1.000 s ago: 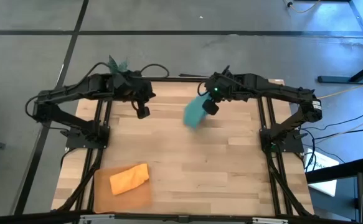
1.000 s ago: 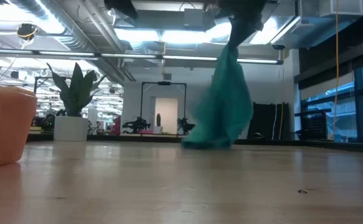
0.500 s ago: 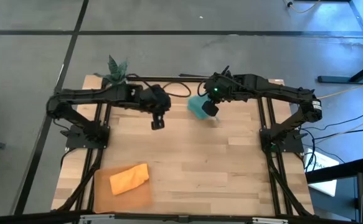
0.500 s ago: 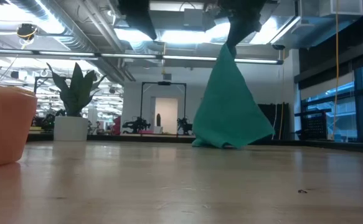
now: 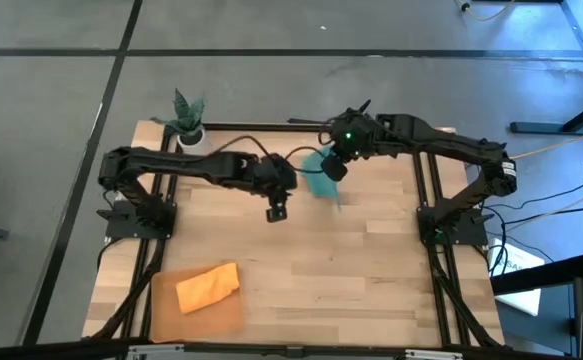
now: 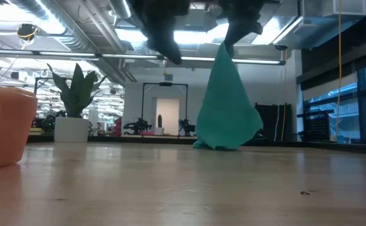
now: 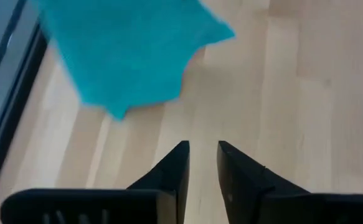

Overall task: Roll microfiber towels into tight, uniform cylinder then place into a basket
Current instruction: Roll the blue microfiber towel

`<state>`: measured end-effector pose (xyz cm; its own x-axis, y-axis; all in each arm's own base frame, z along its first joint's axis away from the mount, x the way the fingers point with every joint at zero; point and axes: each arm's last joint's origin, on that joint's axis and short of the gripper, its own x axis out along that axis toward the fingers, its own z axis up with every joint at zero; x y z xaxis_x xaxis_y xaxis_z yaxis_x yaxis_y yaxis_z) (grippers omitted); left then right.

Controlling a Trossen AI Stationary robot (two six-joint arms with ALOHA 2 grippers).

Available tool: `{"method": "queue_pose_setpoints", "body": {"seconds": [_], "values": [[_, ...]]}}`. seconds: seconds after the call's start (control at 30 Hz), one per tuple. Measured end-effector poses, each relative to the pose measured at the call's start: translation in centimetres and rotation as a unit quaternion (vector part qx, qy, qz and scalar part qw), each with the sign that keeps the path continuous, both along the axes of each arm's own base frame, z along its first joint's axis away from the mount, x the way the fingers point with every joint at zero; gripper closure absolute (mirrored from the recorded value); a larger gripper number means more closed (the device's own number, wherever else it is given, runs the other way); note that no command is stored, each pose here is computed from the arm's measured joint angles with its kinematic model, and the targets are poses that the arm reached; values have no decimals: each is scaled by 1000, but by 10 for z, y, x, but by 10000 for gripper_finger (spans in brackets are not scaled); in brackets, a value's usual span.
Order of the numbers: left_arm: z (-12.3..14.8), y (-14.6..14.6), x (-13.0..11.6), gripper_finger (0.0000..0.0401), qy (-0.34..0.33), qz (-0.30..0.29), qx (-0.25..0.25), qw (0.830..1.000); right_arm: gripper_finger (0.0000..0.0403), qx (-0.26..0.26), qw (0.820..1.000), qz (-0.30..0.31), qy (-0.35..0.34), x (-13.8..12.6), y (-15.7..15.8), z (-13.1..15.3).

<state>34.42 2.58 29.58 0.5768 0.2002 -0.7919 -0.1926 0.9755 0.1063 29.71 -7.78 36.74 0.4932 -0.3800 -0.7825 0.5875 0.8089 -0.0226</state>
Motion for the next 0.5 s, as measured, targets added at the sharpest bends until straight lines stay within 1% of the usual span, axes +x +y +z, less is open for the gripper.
{"method": "queue_pose_setpoints", "body": {"seconds": [0.1,0.23,0.37,0.5], "values": [[-9,-3,15,330,-24,-15,9,1000,397,19,1000,5,-23,-1,-4,9],[-12,-6,31,327,-75,-27,31,996,397,15,999,3,-48,-3,-6,26],[-13,-10,44,331,-119,-15,59,991,397,20,997,-6,-77,-7,-7,44],[-22,-16,57,328,-151,9,46,987,397,13,995,-8,-100,-11,-8,60]]}}
